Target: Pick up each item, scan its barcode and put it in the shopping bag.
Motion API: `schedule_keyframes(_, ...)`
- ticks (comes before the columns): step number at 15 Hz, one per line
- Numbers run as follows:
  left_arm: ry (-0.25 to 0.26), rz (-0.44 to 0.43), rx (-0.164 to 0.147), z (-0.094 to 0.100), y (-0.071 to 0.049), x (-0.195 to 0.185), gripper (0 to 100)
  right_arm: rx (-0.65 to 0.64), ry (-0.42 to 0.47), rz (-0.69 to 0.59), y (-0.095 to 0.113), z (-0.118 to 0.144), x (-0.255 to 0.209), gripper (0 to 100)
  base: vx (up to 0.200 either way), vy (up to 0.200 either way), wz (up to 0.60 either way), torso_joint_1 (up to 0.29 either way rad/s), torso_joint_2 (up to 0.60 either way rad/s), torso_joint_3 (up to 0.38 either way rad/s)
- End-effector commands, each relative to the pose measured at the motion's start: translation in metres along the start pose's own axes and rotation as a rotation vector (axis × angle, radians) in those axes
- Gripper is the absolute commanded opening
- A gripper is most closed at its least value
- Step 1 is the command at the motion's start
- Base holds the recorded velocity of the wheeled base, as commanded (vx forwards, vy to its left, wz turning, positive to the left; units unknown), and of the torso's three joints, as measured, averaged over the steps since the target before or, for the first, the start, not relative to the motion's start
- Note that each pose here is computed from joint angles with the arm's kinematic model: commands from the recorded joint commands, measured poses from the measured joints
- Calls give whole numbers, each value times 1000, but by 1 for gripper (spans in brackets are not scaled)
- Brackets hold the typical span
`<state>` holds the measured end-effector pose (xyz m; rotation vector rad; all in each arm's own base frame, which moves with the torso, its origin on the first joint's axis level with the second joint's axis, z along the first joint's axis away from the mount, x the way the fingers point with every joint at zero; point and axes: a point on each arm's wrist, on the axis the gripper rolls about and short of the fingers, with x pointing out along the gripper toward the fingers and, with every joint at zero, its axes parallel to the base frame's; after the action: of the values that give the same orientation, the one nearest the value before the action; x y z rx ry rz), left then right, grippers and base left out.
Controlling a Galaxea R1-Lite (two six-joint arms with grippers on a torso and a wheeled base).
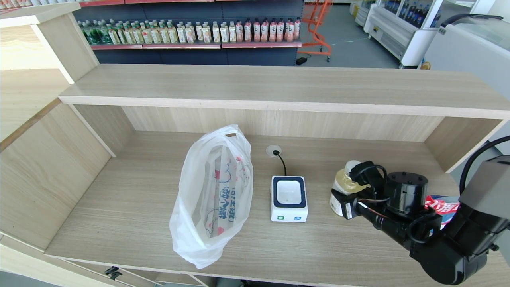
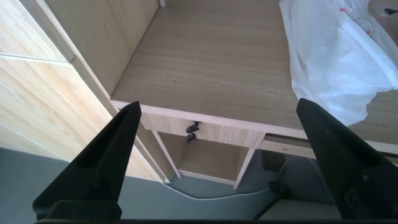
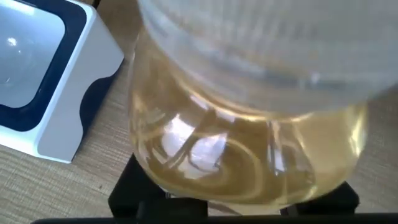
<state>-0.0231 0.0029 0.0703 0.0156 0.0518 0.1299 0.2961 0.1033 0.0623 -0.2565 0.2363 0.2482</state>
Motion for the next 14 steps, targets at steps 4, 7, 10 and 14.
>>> schedule_keyframes(4, 0, 0, 0, 0, 0, 0, 100, -11, 1, -5, 0, 0, 1, 0, 0, 0, 0, 0, 0, 0)
schedule_keyframes(7, 1, 0, 0, 0, 0, 0, 100, -27, -4, -9, -1, 2, -4, 0, 0, 0, 0, 0, 0, 0)
schedule_keyframes(10, 0, 0, 0, 0, 0, 0, 100, 58, -117, 2, -13, 44, -31, 0, 0, 0, 0, 0, 0, 0)
schedule_keyframes(14, 1, 0, 0, 0, 0, 0, 100, 178, -29, 292, -43, 88, -124, 0, 0, 0, 0, 0, 0, 0)
